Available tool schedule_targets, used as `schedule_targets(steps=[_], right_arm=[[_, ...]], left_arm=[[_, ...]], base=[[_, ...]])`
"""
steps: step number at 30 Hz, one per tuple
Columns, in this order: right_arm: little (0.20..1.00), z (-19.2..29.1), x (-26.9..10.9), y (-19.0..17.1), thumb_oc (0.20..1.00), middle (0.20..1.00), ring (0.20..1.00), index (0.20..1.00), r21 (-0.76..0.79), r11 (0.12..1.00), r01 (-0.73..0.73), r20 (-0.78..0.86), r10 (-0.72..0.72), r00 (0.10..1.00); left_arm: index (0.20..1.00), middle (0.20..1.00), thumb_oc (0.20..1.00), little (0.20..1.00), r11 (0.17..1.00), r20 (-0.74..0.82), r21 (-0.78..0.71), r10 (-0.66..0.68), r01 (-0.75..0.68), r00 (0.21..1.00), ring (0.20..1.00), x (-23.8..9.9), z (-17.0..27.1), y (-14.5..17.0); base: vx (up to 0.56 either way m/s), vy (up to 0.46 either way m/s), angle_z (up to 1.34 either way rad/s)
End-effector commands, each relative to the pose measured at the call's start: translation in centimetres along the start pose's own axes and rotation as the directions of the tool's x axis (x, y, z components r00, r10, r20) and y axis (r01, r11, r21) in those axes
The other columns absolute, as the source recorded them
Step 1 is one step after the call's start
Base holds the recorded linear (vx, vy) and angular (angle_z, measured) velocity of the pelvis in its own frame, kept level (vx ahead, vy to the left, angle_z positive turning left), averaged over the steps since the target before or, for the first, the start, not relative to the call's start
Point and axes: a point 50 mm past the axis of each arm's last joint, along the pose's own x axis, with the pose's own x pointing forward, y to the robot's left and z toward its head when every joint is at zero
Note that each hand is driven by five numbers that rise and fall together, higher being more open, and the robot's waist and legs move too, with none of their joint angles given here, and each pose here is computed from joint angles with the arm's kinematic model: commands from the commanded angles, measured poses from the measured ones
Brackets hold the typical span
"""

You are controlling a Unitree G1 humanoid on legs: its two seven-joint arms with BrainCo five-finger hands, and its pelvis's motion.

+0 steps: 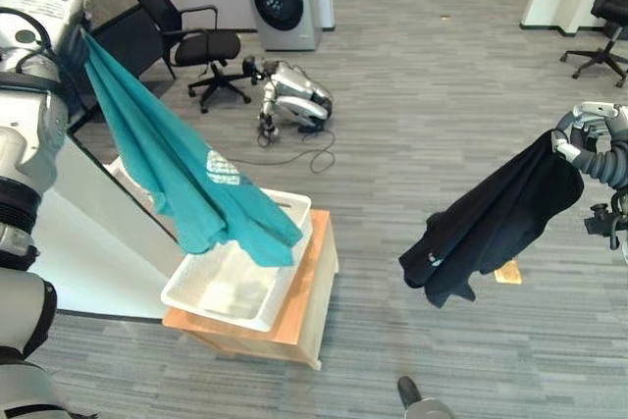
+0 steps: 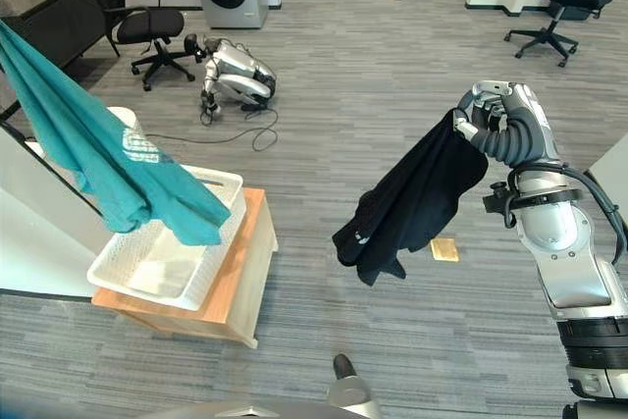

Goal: Pick up bed clothes into laundry basket.

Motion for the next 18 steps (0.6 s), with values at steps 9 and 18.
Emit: schedule_targets(steps=[9,18], right_arm=[[0.2,2.7,2.4,-2.0,0.2,0.2,0.2,0.2,-0.014,0.995,0.102,0.153,-0.099,0.983],[0.2,3.3,2.7,-0.9,0.2,0.2,0.2,0.2,0.025,0.997,0.077,0.172,-0.08,0.982]], left_arm=[[0.2,0.2,0.2,0.2,0.987,-0.05,-0.046,0.152,-0.154,0.987,0.2,2.2,0.0,3.6],[0.2,0.2,0.2,0.2,0.978,0.059,-0.207,0.039,-0.026,0.997,0.2,0.0,5.1,-1.1]], base=[[0.0,0.0,0.0],[0.0,-0.001,-0.01]])
